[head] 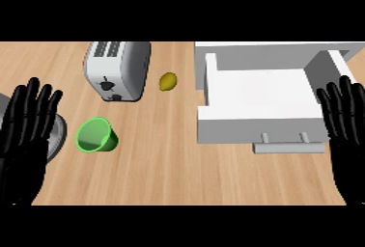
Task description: Pick up the cup, place it into the drawer and close the drawer
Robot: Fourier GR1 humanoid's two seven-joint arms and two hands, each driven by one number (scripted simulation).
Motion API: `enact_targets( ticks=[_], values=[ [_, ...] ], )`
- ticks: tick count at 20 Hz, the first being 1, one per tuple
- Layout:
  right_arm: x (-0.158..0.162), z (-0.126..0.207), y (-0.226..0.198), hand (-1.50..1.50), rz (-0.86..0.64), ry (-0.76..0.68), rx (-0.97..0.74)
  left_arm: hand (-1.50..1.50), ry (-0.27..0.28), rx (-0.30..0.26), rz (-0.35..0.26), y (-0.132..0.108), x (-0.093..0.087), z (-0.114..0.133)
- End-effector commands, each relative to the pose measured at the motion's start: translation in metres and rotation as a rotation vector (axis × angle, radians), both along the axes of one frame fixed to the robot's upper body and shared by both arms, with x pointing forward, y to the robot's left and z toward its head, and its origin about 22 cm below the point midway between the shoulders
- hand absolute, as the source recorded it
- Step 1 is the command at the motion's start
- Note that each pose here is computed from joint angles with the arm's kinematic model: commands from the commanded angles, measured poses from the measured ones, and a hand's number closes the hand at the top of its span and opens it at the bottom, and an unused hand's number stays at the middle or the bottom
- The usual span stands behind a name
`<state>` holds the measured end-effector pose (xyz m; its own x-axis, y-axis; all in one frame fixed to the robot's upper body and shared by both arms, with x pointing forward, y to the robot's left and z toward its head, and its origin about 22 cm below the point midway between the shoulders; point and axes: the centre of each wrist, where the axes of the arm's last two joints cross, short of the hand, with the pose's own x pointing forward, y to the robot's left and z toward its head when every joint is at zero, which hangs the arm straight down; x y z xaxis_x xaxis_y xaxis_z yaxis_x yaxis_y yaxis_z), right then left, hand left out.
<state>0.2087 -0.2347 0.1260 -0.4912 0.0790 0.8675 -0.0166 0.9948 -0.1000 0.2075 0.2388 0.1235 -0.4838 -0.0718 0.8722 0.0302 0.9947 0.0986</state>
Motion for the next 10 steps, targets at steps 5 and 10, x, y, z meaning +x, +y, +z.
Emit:
enact_targets(
  ticks=[5,10],
  values=[
    [0.008,0.001,0.001,-1.5,0.016,-0.049,0.016,-1.5,-0.031,0.025,-0.364,0.047,0.016,0.014],
    [0.01,-0.006,0.008,-1.5,0.129,0.121,-0.074,-1.5,0.214,-0.204,-0.347,0.091,0.034,-0.033]
  ],
)
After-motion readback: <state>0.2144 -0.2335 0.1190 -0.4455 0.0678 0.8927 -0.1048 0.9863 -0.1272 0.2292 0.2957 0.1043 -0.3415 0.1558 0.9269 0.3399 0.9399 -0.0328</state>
